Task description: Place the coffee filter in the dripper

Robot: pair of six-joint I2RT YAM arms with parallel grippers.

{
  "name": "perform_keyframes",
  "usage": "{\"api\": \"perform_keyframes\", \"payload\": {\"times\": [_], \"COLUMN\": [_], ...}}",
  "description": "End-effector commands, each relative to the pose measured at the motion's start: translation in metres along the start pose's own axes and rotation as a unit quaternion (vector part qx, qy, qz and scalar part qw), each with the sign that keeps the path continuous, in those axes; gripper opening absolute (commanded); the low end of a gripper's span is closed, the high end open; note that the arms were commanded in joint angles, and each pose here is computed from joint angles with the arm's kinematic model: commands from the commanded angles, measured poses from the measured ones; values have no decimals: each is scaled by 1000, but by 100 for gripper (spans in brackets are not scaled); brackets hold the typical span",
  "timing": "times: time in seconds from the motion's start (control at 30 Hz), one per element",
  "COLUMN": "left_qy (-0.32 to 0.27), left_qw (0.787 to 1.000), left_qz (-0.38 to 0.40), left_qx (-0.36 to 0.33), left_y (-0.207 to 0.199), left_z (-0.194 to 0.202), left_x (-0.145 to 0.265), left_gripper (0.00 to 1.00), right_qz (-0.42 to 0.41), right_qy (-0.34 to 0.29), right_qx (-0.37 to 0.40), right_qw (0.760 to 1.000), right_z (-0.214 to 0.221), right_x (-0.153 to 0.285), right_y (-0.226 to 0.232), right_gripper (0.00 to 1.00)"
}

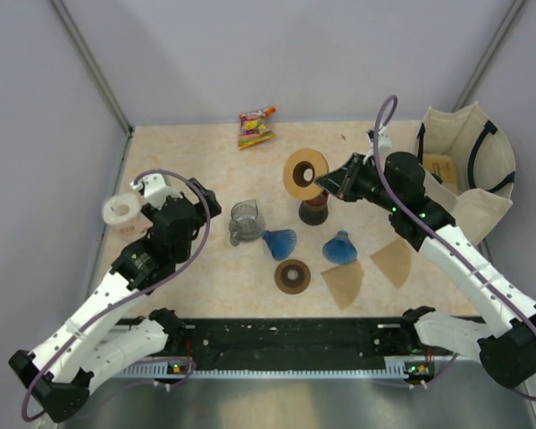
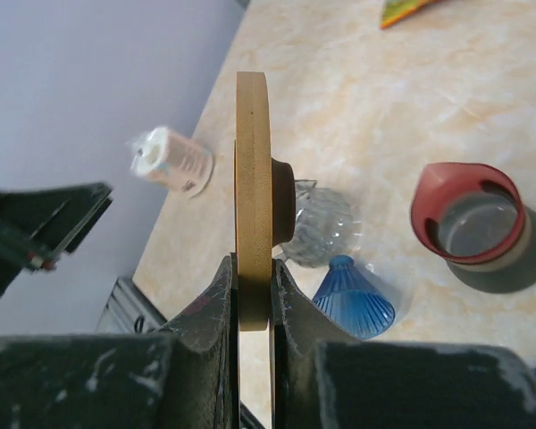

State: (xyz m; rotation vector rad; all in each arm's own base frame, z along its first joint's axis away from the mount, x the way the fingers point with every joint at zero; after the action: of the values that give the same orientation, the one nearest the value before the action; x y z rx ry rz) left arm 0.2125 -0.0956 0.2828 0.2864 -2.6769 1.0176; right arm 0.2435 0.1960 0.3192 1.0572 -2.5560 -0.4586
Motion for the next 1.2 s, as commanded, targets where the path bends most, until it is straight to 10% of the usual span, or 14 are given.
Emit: {"api": "perform_keyframes", "payload": {"times": [0.0, 0.37, 1.17], "left_qy": [-40, -15, 12], "left_qw": [999, 999, 1000], "left_qz": [18, 26, 10], "left_qx": [31, 16, -1], "left_y": [-13, -9, 6], "left_z": [-9, 6, 22], "left_x": [-7, -12, -13], "left_gripper": [99, 99, 99], "right_qz": [114, 101, 93], "right_qy": [-10, -3, 10], "right_qx": [-130, -282, -346], "right_qw": [985, 954, 933], "right_z": [-10, 10, 60], "right_x": [-11, -37, -50], "right_y": [-31, -75, -114], "right_gripper": [0, 0, 0]}}
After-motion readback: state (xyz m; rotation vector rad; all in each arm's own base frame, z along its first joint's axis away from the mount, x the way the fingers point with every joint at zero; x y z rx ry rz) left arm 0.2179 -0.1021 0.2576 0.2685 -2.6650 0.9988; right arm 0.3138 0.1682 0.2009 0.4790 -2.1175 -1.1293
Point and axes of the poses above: each gripper's point midway between its finger pads, its own x axis back along the fingers, its own y axis along the line the jaws close on, z = x × y, the point moved 6 cm from there along x, back along the fingers, and after that the axes turned 14 degrees about x, right-handed, at the moved point
